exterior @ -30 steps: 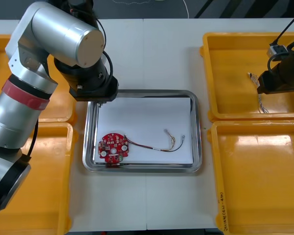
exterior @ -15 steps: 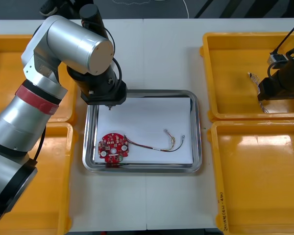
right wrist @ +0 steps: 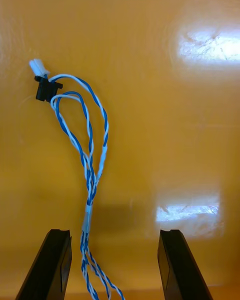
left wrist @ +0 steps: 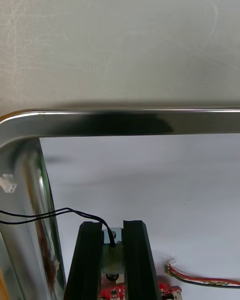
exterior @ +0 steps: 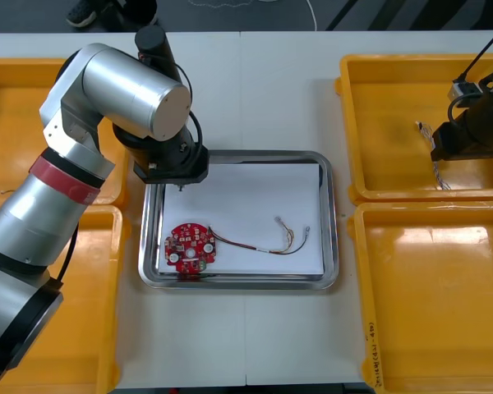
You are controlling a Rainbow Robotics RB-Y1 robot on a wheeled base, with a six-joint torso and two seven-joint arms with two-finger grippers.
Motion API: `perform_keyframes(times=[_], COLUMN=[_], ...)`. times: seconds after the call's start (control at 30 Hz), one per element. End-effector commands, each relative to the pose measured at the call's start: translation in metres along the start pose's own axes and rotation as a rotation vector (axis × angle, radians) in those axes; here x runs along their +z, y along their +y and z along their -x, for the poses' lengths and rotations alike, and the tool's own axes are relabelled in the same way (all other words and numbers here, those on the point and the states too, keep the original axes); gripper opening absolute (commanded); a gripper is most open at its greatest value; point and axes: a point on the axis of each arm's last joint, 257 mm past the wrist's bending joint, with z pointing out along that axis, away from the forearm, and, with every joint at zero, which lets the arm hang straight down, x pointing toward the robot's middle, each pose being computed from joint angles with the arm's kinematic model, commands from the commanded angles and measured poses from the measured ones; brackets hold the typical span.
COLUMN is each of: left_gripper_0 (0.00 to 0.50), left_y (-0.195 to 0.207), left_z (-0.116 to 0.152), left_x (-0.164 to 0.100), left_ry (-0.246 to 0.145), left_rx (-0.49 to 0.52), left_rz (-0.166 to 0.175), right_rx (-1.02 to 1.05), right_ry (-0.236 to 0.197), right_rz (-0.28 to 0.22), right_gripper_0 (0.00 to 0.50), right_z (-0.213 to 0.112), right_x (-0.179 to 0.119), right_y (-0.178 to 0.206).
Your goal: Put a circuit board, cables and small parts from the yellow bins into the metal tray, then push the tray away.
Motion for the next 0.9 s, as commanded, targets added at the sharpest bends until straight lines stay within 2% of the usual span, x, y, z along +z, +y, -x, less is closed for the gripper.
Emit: perform_keyframes(times=[0.03,0.6,0.67,0.7,0.73,0.77,0.83,0.9], left_gripper_0=[0.000,0.001,0.018,0.055,0.156,0.210,0.401,0.479], left_y=[-0.014,-0.015,-0.014,-0.014,-0.014,-0.014,-0.013,-0.012], left_z=[-0.008,-0.012,-0.011,-0.011,-0.012,-0.011,-0.011,-0.010], left_x=[0.005,0.016,0.016,0.016,0.016,0.016,0.016,0.016], left_ry=[-0.003,-0.016,-0.020,-0.020,-0.020,-0.021,-0.024,-0.024], left_rx=[0.000,0.026,0.025,0.024,0.023,0.023,0.021,0.022], left_rz=[-0.010,0.005,0.010,0.010,0.012,0.011,0.015,0.018], right_rx=[0.034,0.050,0.051,0.053,0.055,0.055,0.059,0.063], right_ry=[-0.062,-0.053,-0.050,-0.052,-0.050,-0.048,-0.044,-0.039], right_rz=[0.012,0.031,0.032,0.031,0.035,0.035,0.041,0.043], right_gripper_0=[0.500,0.500,0.500,0.500,0.500,0.500,0.500,0.500], right_z=[0.033,0.035,0.034,0.034,0.033,0.033,0.032,0.030], right_x=[-0.016,-0.005,-0.002,-0.001,0.000,0.001,0.002,0.004], right_y=[0.002,0.016,0.017,0.017,0.019,0.019,0.021,0.020])
